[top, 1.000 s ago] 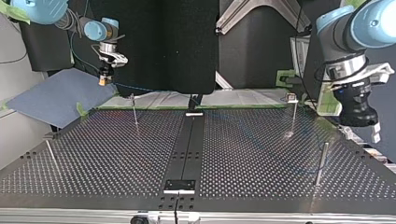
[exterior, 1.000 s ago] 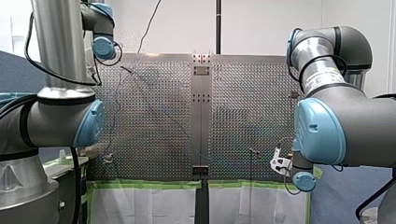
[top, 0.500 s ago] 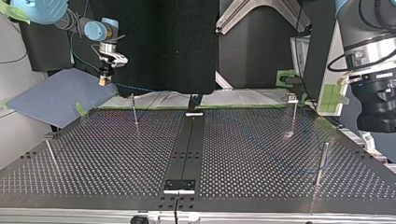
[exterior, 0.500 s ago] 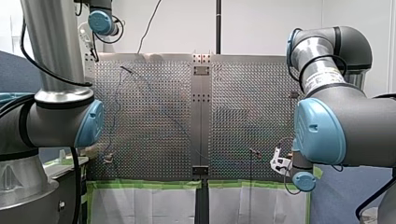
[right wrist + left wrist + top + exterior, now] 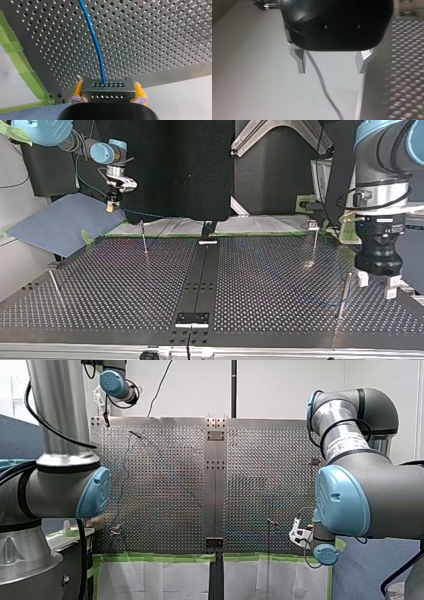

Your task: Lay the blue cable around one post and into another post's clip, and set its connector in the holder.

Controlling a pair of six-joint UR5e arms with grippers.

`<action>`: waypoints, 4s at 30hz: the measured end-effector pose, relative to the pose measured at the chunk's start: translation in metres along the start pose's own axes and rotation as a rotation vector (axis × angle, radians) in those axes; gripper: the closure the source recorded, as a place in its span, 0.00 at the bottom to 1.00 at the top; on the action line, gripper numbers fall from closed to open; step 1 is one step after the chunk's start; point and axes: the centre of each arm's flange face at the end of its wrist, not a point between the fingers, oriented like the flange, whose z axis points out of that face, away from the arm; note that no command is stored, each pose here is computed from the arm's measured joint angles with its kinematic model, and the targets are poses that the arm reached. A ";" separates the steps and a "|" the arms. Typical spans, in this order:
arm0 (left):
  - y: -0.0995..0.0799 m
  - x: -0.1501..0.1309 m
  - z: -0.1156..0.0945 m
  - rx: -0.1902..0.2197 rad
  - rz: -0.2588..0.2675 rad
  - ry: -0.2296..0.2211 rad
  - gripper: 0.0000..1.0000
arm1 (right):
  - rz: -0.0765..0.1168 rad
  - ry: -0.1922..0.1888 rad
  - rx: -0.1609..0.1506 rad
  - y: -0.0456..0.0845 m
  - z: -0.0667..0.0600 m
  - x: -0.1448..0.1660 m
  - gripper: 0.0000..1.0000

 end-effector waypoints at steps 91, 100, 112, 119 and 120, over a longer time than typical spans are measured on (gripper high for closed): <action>-0.014 0.016 -0.035 -0.131 0.152 0.405 0.00 | 0.006 -0.001 0.005 -0.003 0.001 0.000 1.00; -0.013 0.016 -0.036 -0.135 0.161 0.408 0.00 | 0.006 -0.001 0.005 -0.002 0.001 0.000 1.00; -0.011 0.016 -0.038 -0.153 0.163 0.421 0.00 | 0.006 -0.001 0.006 -0.003 0.001 0.000 1.00; -0.005 0.016 -0.045 -0.220 0.189 0.458 0.00 | 0.006 -0.003 0.007 -0.004 0.001 0.000 1.00; -0.004 0.016 -0.046 -0.228 0.193 0.462 0.00 | 0.006 -0.003 0.007 -0.004 0.001 0.000 1.00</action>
